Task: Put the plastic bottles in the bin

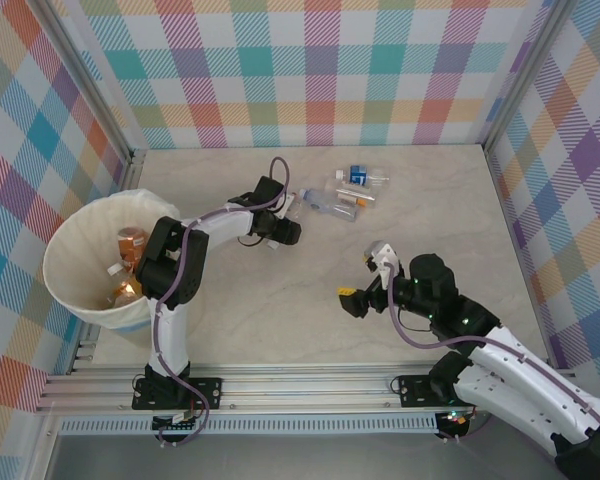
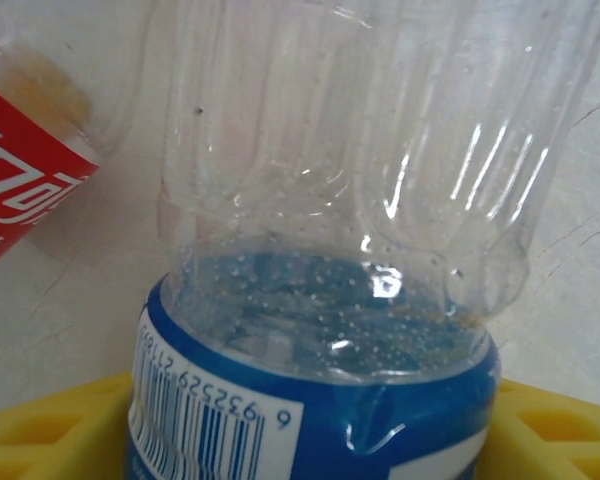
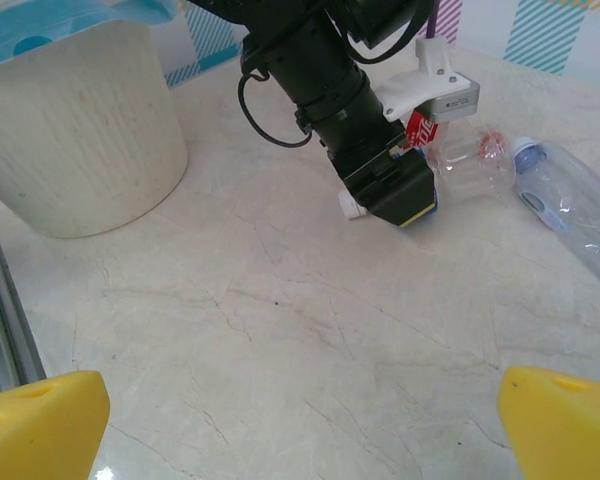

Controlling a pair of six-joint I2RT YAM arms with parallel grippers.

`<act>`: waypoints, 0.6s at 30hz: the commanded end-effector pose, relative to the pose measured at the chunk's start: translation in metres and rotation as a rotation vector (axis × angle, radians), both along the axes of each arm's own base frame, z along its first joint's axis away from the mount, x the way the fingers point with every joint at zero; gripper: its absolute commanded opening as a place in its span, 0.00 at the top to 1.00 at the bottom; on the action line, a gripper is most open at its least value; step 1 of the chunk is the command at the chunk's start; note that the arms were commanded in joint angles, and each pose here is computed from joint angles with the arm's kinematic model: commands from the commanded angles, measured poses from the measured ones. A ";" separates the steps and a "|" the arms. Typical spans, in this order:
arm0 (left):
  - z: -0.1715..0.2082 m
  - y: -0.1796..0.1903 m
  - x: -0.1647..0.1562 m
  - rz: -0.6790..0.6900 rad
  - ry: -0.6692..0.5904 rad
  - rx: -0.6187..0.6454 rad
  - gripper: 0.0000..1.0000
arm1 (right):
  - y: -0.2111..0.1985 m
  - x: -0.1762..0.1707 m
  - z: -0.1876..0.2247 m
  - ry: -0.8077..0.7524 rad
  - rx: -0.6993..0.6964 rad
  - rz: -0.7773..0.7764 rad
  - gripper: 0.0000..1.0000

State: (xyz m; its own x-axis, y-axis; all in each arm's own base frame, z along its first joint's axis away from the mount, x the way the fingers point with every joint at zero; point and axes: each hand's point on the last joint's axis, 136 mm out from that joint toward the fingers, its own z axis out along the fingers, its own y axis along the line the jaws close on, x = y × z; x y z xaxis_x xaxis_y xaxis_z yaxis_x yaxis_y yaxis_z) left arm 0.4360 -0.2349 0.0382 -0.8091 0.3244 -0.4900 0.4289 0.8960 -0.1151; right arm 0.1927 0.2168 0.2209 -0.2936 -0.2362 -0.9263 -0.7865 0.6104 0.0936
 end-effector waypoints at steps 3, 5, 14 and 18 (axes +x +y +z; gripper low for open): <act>0.002 -0.004 -0.004 -0.003 -0.010 -0.019 0.42 | -0.009 0.022 0.012 -0.067 0.036 -0.126 0.00; 0.006 -0.006 -0.007 -0.003 -0.011 -0.034 0.48 | -0.015 0.029 0.010 -0.068 0.037 -0.182 0.00; 0.031 -0.011 -0.022 -0.015 -0.027 -0.094 0.66 | -0.017 0.049 -0.011 -0.008 0.032 -0.287 0.00; 0.053 -0.013 -0.029 -0.016 -0.051 -0.137 0.69 | -0.017 0.068 -0.025 0.015 0.038 -0.370 0.00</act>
